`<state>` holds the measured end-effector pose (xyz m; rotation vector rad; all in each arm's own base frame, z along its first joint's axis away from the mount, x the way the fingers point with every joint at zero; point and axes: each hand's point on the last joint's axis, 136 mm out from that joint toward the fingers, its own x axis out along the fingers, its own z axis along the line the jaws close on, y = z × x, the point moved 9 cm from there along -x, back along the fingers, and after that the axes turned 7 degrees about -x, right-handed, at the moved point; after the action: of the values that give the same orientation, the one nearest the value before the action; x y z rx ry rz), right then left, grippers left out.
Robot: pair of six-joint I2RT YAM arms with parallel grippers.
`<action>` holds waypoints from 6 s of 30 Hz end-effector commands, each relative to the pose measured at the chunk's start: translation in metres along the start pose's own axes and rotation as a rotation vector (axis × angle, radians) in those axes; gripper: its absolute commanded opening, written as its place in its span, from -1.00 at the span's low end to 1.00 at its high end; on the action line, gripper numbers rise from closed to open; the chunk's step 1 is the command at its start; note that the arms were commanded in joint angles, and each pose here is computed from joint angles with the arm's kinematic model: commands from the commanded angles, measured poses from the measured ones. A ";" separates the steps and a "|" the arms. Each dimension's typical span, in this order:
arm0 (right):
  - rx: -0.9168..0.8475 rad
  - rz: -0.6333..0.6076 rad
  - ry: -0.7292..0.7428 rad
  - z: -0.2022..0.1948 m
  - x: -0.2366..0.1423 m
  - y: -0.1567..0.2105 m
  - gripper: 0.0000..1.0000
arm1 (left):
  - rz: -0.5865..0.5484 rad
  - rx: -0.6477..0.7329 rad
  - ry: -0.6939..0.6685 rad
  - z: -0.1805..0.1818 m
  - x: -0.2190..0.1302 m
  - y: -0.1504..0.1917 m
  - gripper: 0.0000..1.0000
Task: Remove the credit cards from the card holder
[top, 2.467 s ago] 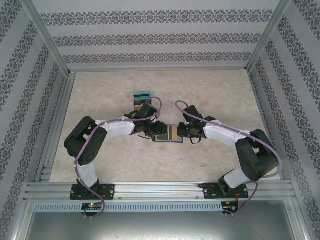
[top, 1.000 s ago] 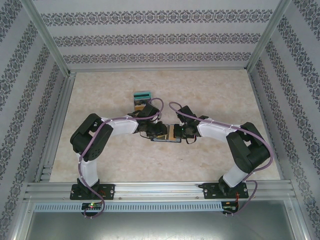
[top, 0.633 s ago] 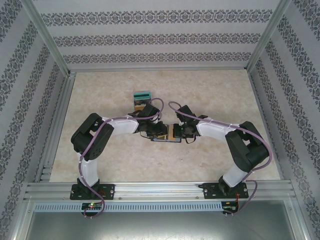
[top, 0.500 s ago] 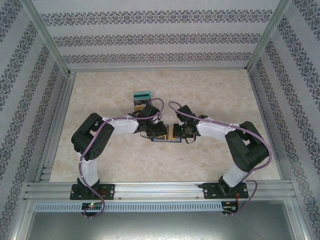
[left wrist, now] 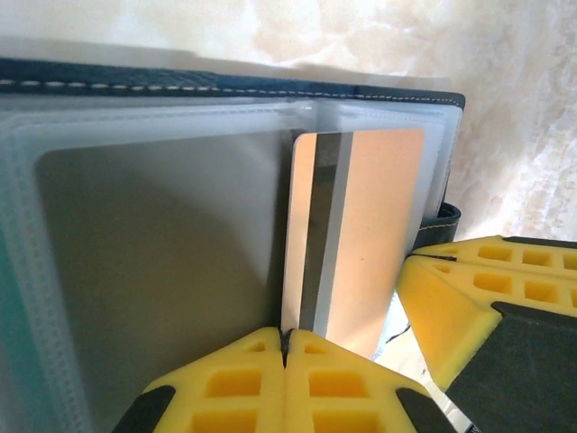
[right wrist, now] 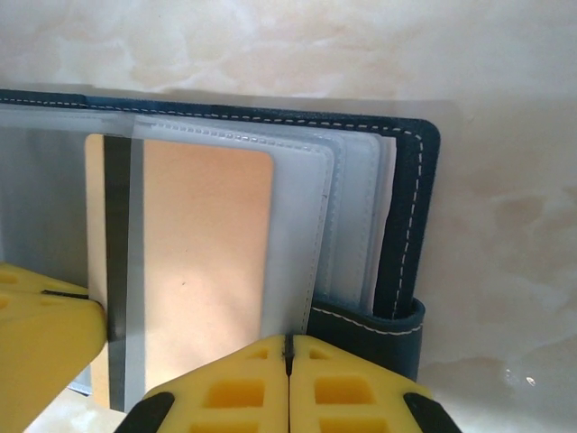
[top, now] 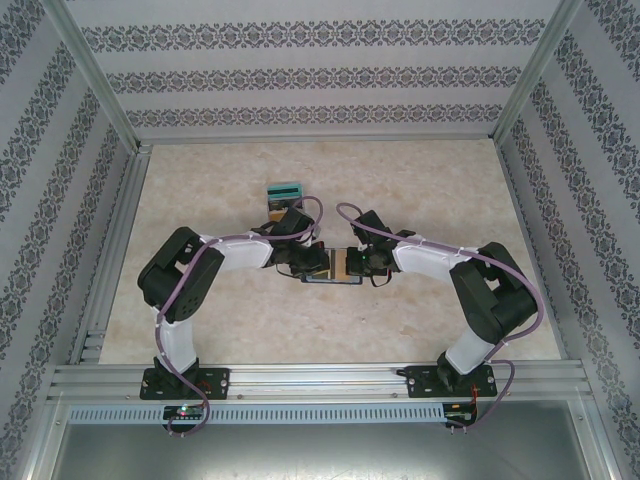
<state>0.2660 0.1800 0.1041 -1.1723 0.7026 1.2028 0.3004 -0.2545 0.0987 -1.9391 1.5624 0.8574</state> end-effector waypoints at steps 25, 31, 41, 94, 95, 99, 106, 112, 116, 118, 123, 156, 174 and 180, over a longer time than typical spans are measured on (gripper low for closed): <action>-0.006 -0.082 -0.016 0.001 -0.035 -0.014 -0.26 | -0.214 0.230 -0.132 -0.017 -0.119 0.003 -1.00; -0.015 -0.207 -0.036 -0.002 -0.076 -0.028 0.28 | -0.373 0.517 -0.269 -0.034 -0.159 -0.003 -1.00; 0.007 -0.326 -0.059 -0.011 -0.116 -0.036 0.97 | -0.471 1.172 -0.516 -0.049 -0.177 -0.022 -1.00; 0.064 -0.287 -0.050 -0.024 -0.100 -0.040 0.97 | -0.145 1.594 -0.838 0.005 -0.089 -0.091 -0.80; 0.065 -0.286 -0.050 -0.024 -0.100 -0.039 0.96 | -0.155 1.586 -0.846 0.005 -0.089 -0.093 -0.76; 0.068 -0.286 -0.052 -0.024 -0.099 -0.039 0.96 | -0.175 1.557 -0.870 0.005 -0.088 -0.100 -0.68; 0.070 -0.287 -0.057 -0.024 -0.100 -0.038 0.97 | -0.211 1.508 -0.907 0.004 -0.088 -0.112 -0.62; 0.072 -0.280 -0.061 -0.024 -0.100 -0.035 0.97 | -0.270 1.430 -0.854 -0.008 -0.101 -0.110 -0.59; 0.071 -0.275 -0.067 -0.023 -0.098 -0.032 0.97 | -0.327 1.343 -0.808 -0.016 -0.118 -0.101 -0.55; 0.062 -0.271 -0.066 -0.022 -0.097 -0.031 0.96 | -0.357 1.285 -0.785 -0.021 -0.129 -0.095 -0.50; 0.029 -0.249 -0.054 -0.014 -0.090 -0.028 0.96 | -0.475 1.108 -0.699 -0.032 -0.161 -0.076 -0.12; -0.048 0.020 0.070 -0.007 -0.005 0.014 -0.19 | -0.200 -0.040 0.027 0.008 -0.072 0.002 0.40; -0.043 0.053 0.080 -0.010 0.007 0.019 -0.34 | -0.098 -0.010 -0.017 0.001 -0.028 0.004 0.28; -0.043 0.056 0.081 -0.011 0.007 0.020 -0.34 | -0.074 -0.012 -0.036 0.003 -0.021 0.004 0.28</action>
<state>0.2586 0.1715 0.1015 -1.2419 0.7239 1.2025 0.2930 -0.2298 0.1104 -1.9887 1.4190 0.8907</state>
